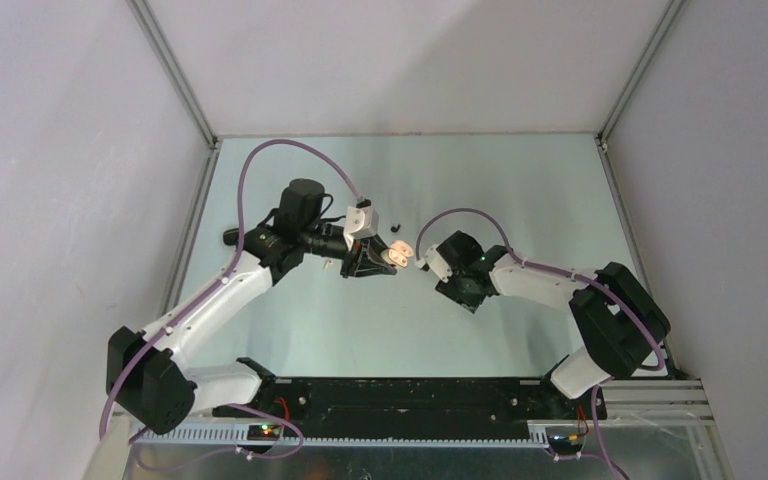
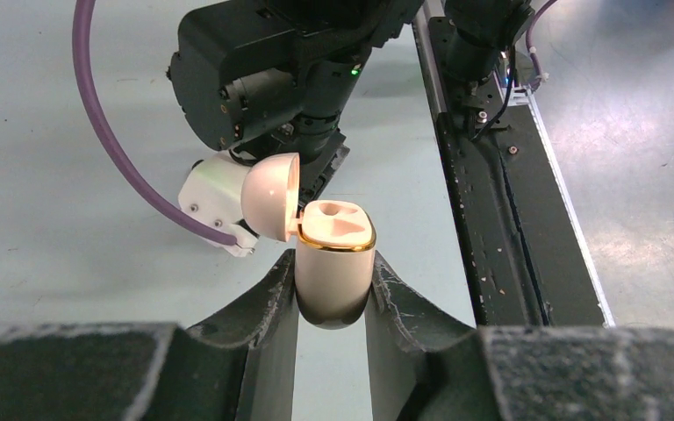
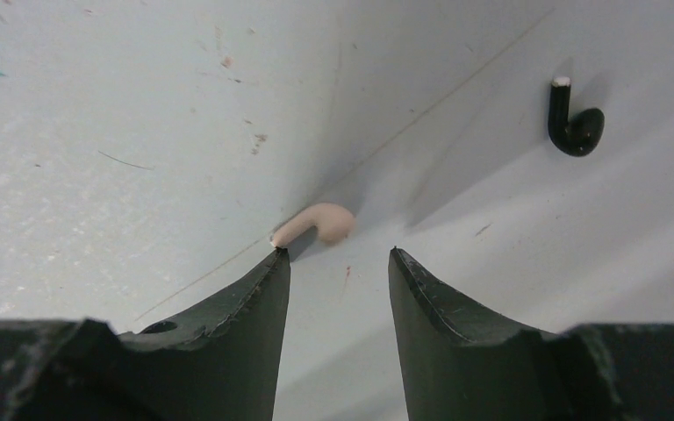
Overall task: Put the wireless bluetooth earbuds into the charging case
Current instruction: Adjust the earbud at the center of the board.
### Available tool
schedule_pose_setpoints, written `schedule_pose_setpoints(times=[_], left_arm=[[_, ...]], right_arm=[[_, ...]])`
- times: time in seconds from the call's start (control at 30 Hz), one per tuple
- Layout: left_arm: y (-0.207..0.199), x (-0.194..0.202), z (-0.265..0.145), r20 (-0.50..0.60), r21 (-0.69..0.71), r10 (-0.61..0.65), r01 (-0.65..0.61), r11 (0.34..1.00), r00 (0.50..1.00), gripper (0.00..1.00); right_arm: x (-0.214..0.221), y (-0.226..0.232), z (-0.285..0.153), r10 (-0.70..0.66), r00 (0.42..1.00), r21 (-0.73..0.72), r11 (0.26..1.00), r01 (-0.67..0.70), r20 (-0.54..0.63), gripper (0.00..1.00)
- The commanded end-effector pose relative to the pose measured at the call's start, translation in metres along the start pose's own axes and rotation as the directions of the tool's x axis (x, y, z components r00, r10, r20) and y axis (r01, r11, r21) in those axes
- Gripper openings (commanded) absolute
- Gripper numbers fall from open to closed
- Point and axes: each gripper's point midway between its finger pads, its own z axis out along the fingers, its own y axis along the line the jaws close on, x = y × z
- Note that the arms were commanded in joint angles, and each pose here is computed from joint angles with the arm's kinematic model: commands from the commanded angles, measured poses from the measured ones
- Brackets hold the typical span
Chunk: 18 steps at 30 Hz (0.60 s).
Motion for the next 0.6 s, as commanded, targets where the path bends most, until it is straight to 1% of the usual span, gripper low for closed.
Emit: schedule_pose_setpoints(times=[0.0, 0.27, 0.33, 0.37, 0.4, 0.43, 0.47, 0.5, 0.53, 0.57], left_arm=[[0.000, -0.012, -0.004, 0.028, -0.017, 0.038, -0.037, 0.999, 0.999, 0.00], [0.002, -0.011, -0.003, 0.029, -0.019, 0.029, -0.029, 0.999, 0.999, 0.00], [0.003, -0.011, -0.003, 0.028, -0.022, 0.029, -0.028, 0.999, 0.999, 0.00], [0.002, -0.011, -0.003, 0.028, -0.021, 0.029, -0.028, 0.999, 0.999, 0.00], [0.002, -0.011, -0.004, 0.028, -0.023, 0.031, -0.030, 0.999, 0.999, 0.00], [0.002, -0.010, -0.004, 0.028, -0.023, 0.031, -0.030, 0.999, 0.999, 0.00], [0.001, -0.009, -0.004, 0.027, -0.023, 0.031, -0.030, 0.999, 0.999, 0.00], [0.001, -0.009, -0.004, 0.027, -0.024, 0.030, -0.030, 0.999, 0.999, 0.00], [0.002, -0.009, -0.004, 0.027, -0.025, 0.030, -0.030, 0.999, 0.999, 0.00], [0.002, -0.008, -0.003, 0.027, -0.024, 0.030, -0.029, 0.999, 0.999, 0.00]], right_arm=[[-0.015, 0.000, -0.001, 0.001, 0.999, 0.022, 1.000, -0.002, 0.050, 0.50], [-0.032, -0.001, -0.004, 0.001, 0.996, 0.009, 1.000, -0.002, 0.090, 0.49], [-0.037, 0.004, -0.008, 0.001, 0.994, -0.044, 0.999, 0.004, 0.109, 0.49], [-0.041, 0.008, -0.014, 0.012, 0.990, -0.103, 0.995, 0.003, 0.142, 0.49], [-0.040, 0.012, -0.018, 0.020, 0.989, -0.151, 0.989, 0.003, 0.148, 0.49], [-0.046, 0.017, -0.027, 0.041, 0.980, -0.225, 0.974, 0.005, 0.197, 0.49], [-0.042, 0.013, -0.030, 0.068, 0.977, -0.255, 0.967, -0.015, 0.200, 0.49], [-0.046, 0.017, -0.037, 0.078, 0.968, -0.306, 0.952, -0.001, 0.238, 0.49], [-0.043, 0.013, -0.039, 0.101, 0.965, -0.321, 0.947, -0.019, 0.241, 0.49], [-0.044, 0.015, -0.043, 0.099, 0.960, -0.350, 0.937, -0.001, 0.261, 0.49]])
